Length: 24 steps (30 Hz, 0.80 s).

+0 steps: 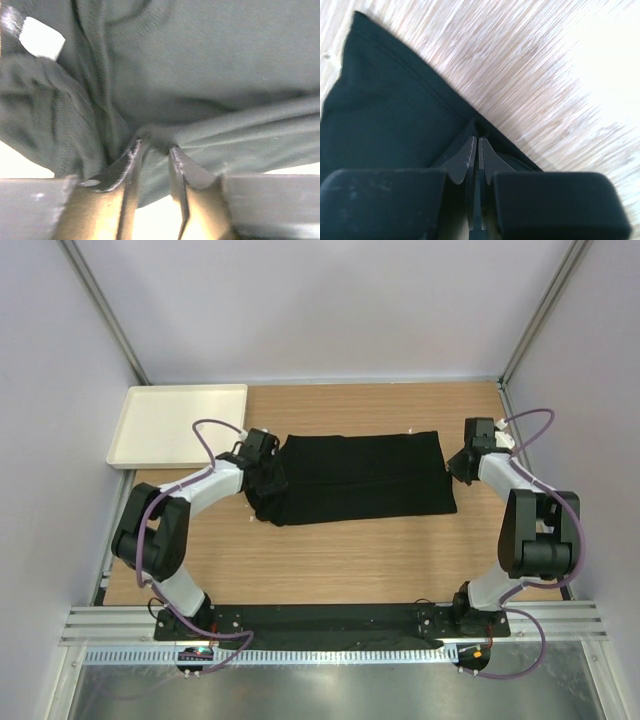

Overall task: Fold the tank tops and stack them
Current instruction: Fold the tank top

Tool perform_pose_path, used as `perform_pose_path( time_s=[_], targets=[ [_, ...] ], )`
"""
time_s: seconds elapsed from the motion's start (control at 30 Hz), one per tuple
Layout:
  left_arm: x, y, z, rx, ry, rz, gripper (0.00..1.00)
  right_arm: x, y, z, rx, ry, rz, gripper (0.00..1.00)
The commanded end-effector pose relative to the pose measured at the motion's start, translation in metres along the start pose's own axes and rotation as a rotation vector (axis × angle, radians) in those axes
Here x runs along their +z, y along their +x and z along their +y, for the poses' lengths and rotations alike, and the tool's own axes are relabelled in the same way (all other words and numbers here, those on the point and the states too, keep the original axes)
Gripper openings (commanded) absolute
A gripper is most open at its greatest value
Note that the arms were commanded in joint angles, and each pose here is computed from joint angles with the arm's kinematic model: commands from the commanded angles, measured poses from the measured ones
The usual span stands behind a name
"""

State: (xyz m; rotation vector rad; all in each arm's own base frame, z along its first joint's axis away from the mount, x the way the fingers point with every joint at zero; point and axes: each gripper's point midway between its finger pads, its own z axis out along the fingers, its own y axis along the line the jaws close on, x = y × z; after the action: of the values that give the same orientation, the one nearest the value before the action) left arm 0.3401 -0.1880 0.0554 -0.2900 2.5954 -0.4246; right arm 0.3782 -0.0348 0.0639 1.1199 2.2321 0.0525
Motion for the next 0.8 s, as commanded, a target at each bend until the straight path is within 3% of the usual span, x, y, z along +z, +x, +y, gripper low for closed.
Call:
perform_pose_path(
  time_s=[0.0,0.13,0.3,0.57,0.67,0.77],
  targets=[
    [0.001,-0.017,0.005,0.005,-0.021,-0.027,0.36,0.003,-0.026,0.012,0.030,0.005,-0.079,0.11],
    [0.001,-0.033,0.007,-0.006,-0.018,-0.050,0.46,0.009,-0.029,0.025,0.028,-0.033,-0.069,0.19],
    [-0.020,-0.061,-0.004,-0.007,0.011,-0.117,0.57,0.003,-0.046,0.038,0.007,-0.060,-0.100,0.55],
    [-0.036,-0.098,0.006,-0.007,-0.049,-0.172,0.62,-0.005,-0.053,0.070,-0.054,-0.217,-0.109,0.58],
    [-0.034,-0.105,0.016,-0.021,-0.087,-0.176,0.62,0.008,-0.051,0.079,-0.082,-0.222,-0.070,0.63],
    [-0.033,-0.103,0.019,-0.025,-0.094,-0.162,0.61,0.027,-0.047,0.086,-0.114,-0.218,-0.025,0.61]
  ],
)
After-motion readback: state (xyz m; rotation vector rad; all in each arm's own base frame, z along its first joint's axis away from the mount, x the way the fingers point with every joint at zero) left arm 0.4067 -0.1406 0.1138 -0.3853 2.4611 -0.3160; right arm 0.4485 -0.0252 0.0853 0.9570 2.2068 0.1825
